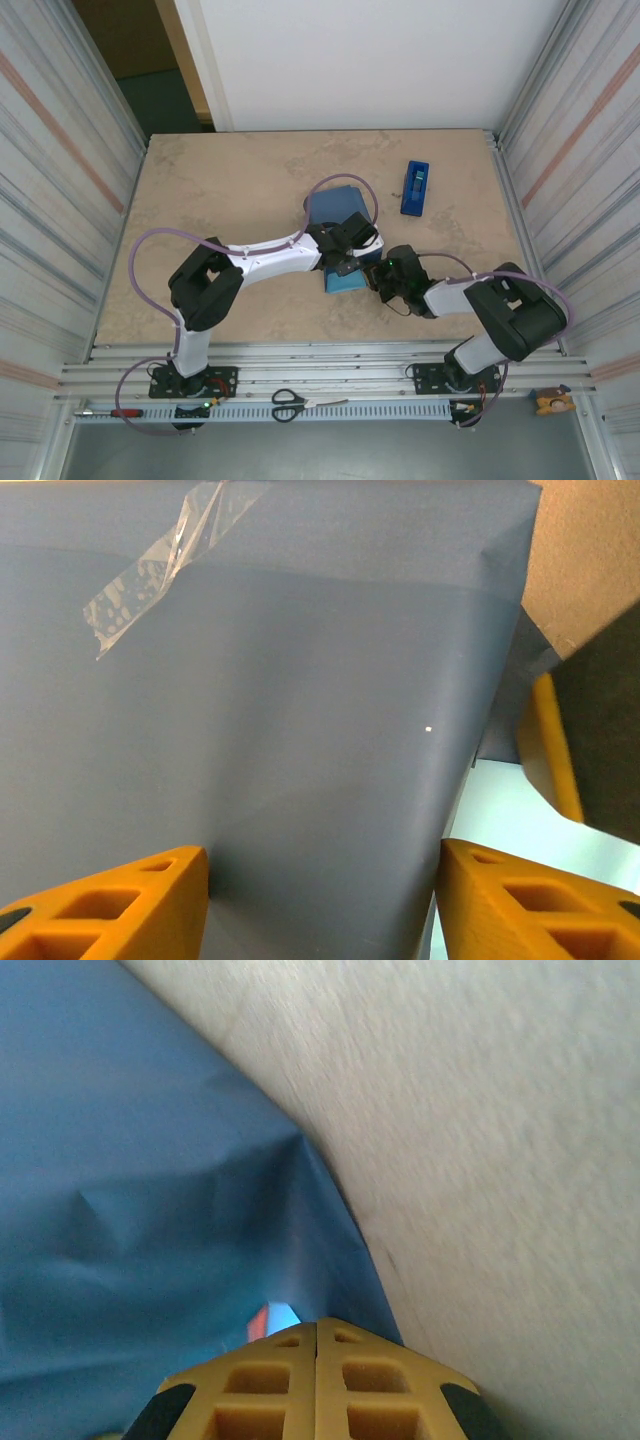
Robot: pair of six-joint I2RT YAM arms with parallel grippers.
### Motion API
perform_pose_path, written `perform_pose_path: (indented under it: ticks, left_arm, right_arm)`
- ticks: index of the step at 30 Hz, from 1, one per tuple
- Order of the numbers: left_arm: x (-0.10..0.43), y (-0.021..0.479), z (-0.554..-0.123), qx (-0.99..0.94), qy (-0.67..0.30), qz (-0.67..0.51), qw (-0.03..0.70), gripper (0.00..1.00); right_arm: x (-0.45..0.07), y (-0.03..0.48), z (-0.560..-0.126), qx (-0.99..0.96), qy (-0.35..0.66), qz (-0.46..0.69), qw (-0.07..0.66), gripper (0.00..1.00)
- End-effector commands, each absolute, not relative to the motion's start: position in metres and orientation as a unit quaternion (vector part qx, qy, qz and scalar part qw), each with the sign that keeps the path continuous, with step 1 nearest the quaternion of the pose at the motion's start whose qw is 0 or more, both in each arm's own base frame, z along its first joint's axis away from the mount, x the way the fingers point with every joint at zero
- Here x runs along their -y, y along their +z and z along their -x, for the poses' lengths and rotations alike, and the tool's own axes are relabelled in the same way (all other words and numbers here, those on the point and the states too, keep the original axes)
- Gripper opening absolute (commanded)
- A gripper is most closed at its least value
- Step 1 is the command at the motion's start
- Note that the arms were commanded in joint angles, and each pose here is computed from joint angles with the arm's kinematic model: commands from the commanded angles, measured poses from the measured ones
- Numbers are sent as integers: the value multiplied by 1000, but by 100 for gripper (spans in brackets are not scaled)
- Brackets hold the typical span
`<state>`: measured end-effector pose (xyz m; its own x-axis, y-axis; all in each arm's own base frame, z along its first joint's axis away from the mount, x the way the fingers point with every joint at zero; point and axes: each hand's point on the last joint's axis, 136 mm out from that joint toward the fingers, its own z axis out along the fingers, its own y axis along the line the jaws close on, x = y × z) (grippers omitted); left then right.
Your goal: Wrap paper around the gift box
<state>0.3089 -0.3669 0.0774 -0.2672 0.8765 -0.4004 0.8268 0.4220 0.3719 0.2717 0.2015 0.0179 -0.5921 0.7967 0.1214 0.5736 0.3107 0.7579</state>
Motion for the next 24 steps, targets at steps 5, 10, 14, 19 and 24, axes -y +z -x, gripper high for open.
perform_pose_path:
  ticks: [5, 10, 14, 19, 24]
  left_arm:
    - [328, 2, -271, -815, 58, -559, 141, 60]
    - [329, 2, -271, -815, 56, -559, 141, 60]
    - [328, 2, -271, -816, 56, -558, 140, 60]
    - [328, 0, -270, -815, 56, -560, 137, 60]
    - [329, 1, -271, -815, 55, -560, 140, 60]
  right_arm:
    - [-198, -3, -232, -828, 366, -410, 106, 0]
    - [-198, 16, -237, -832, 378, -384, 130, 0]
    - [-180, 28, -248, -833, 368, -381, 156, 0]
    - [-175, 34, -266, -832, 386, -367, 156, 0]
    - [-193, 35, -277, -838, 408, -336, 136, 0]
